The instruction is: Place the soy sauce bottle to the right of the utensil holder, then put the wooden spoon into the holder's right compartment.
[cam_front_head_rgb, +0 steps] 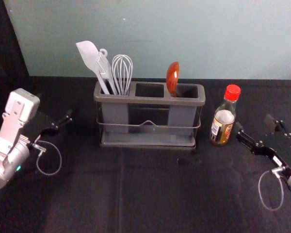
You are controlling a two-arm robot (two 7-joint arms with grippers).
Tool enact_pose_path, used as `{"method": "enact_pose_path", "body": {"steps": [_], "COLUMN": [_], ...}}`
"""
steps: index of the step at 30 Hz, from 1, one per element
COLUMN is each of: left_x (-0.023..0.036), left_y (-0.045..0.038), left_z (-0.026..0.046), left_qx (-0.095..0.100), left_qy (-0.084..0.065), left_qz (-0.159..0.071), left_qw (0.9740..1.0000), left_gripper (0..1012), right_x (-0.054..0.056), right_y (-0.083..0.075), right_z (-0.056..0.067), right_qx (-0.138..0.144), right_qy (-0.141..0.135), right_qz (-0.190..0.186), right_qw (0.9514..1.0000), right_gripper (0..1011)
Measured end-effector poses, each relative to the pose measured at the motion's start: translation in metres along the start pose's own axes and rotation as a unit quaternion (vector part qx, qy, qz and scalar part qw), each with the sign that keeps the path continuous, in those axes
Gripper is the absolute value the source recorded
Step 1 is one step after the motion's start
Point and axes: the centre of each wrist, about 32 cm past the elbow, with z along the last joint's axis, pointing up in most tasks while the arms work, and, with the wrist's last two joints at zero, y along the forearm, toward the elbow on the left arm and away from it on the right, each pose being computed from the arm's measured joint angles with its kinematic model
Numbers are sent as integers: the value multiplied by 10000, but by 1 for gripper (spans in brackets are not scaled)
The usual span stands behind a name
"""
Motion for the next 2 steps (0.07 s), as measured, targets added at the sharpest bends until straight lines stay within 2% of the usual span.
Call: {"method": "enact_pose_path", "body": {"steps": [2], "left_x": [0], "left_y": [0], "left_z": [0], "left_qx": [0], "left_qy": [0], "left_qz": [0], "left_qw": [10000], "left_gripper": [1005], "right_x": [0], "right_y": [0], "right_z": [0], "right_qx": [0], "right_qy": [0], "right_qz": [0], "right_qw": [10000], "right_gripper": [1003]}}
